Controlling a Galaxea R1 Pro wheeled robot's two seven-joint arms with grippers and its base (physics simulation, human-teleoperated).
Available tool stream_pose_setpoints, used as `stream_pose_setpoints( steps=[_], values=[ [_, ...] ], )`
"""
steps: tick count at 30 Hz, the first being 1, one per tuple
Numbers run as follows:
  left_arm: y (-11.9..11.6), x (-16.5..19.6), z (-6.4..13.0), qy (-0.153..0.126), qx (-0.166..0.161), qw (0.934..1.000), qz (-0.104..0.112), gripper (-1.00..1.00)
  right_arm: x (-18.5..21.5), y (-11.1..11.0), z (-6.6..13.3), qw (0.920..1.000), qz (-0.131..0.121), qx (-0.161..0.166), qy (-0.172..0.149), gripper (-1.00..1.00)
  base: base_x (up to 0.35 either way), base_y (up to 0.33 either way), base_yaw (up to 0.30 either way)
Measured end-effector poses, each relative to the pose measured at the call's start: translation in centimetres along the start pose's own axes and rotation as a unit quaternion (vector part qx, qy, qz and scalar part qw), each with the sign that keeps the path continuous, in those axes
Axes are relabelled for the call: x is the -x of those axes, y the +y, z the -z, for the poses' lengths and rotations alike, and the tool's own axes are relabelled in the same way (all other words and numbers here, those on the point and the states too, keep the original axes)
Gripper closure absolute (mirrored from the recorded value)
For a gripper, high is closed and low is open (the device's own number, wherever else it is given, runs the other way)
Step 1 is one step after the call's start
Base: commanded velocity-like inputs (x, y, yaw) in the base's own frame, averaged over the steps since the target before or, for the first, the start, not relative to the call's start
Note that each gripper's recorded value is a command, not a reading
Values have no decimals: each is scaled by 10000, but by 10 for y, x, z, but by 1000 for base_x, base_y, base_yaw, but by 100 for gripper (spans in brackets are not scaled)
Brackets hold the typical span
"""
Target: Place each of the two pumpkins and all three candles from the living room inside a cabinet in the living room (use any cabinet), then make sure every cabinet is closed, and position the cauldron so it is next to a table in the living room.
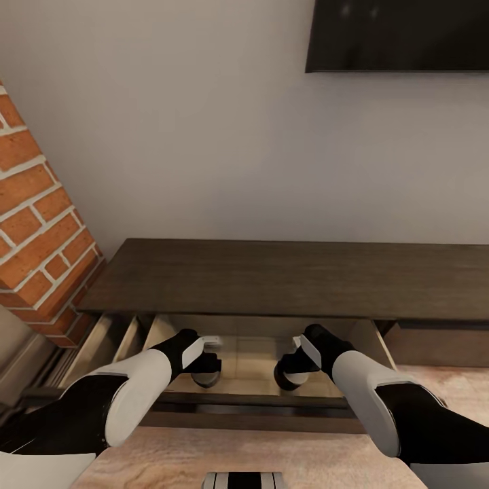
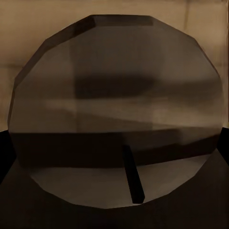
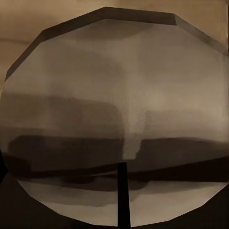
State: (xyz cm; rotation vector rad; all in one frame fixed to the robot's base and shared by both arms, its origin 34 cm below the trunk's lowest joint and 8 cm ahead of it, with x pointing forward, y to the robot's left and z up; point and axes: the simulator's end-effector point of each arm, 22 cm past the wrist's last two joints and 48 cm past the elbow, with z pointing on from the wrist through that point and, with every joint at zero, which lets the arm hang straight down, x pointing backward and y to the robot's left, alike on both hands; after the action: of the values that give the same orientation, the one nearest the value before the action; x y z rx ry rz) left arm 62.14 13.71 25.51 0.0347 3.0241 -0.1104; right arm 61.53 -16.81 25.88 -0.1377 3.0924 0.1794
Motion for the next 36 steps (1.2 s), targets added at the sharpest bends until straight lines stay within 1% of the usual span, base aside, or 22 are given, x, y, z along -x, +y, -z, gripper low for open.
stream_pose_setpoints(
  steps=[4,10,13,15,24,36],
  values=[
    [0,1,0,-27,6,10000,5,100,0,0,0,10000,0,-1,10,100,31,-12,0],
    [1,15,0,-365,12,9993,49,100,1,0,0,10000,2,3,-15,100,4,-2,0],
    [1,16,-1,-390,13,9992,54,100,1,1,0,10000,8,2,-20,100,0,0,0],
    [1,16,-1,-395,12,9992,55,100,1,1,0,10000,9,1,-21,100,0,0,0],
    [2,3,-21,-193,11,9998,67,100,-10,-1,-20,9999,-11,16,164,100,0,0,0],
    [2,2,-21,-186,11,9998,66,100,-9,-1,-20,9999,-8,14,159,100,0,0,0]
  ],
)
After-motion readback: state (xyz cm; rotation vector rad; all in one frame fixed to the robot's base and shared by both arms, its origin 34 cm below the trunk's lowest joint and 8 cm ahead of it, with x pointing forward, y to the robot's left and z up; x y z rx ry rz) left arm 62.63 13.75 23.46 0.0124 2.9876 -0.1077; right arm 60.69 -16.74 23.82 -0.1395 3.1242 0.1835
